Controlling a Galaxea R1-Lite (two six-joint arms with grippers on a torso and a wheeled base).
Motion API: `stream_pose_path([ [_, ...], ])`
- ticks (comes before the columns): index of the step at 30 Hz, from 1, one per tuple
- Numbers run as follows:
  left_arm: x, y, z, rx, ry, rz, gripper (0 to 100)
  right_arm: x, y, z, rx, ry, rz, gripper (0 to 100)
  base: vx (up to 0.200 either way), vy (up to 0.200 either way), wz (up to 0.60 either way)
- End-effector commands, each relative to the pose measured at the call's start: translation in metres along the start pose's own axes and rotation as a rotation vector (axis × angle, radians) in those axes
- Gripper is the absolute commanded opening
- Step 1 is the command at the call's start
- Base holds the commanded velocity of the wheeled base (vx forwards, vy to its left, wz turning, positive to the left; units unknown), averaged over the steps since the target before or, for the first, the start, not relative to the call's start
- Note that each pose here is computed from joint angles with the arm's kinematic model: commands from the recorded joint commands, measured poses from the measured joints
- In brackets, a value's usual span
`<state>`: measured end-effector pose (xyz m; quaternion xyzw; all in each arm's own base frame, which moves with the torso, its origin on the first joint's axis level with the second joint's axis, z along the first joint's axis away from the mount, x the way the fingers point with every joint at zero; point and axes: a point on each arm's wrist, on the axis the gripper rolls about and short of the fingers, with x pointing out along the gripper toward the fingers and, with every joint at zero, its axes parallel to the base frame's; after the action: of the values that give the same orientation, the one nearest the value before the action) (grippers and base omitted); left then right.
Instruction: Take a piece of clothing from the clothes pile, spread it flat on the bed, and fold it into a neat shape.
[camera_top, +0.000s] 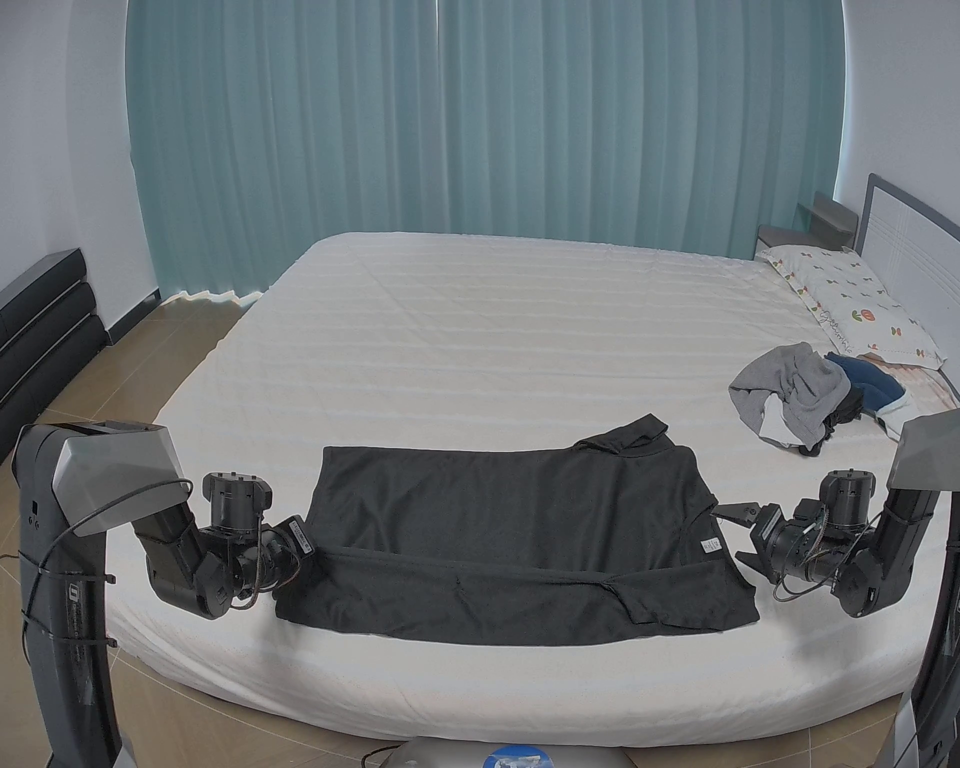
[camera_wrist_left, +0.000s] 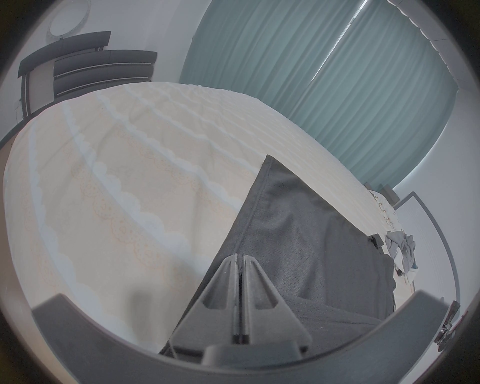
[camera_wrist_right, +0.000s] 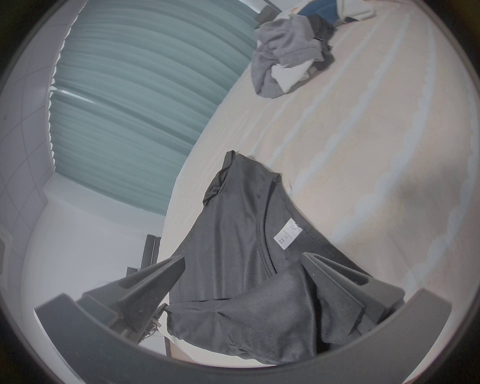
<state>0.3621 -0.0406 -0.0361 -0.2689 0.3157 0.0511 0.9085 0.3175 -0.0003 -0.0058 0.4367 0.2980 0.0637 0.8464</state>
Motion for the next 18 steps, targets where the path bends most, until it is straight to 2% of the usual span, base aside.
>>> stream_pose_path([
  [1, 0.003, 0.003, -0.003, -0.003, 0.009, 0.008, 0, 0.008, 0.002, 0.002, -0.041, 0.003, 0.01, 100, 0.0, 0.0, 0.0],
  [6, 0.004, 0.003, -0.004, -0.025, 0.011, 0.009, 0, 0.017, -0.008, 0.004, -0.096, 0.044, -0.043, 100, 0.0, 0.0, 0.0],
  [14, 0.005, 0.004, -0.005, -0.029, 0.015, 0.012, 0, 0.012, -0.015, -0.004, -0.116, 0.078, -0.069, 100, 0.0, 0.0, 0.0],
  [15, 0.005, 0.004, -0.005, -0.029, 0.015, 0.012, 0, 0.013, -0.019, -0.006, -0.168, 0.094, -0.074, 100, 0.0, 0.0, 0.0],
  [18, 0.006, 0.004, -0.005, -0.029, 0.015, 0.012, 0, 0.013, -0.022, -0.011, -0.188, 0.112, -0.083, 100, 0.0, 0.0, 0.0],
])
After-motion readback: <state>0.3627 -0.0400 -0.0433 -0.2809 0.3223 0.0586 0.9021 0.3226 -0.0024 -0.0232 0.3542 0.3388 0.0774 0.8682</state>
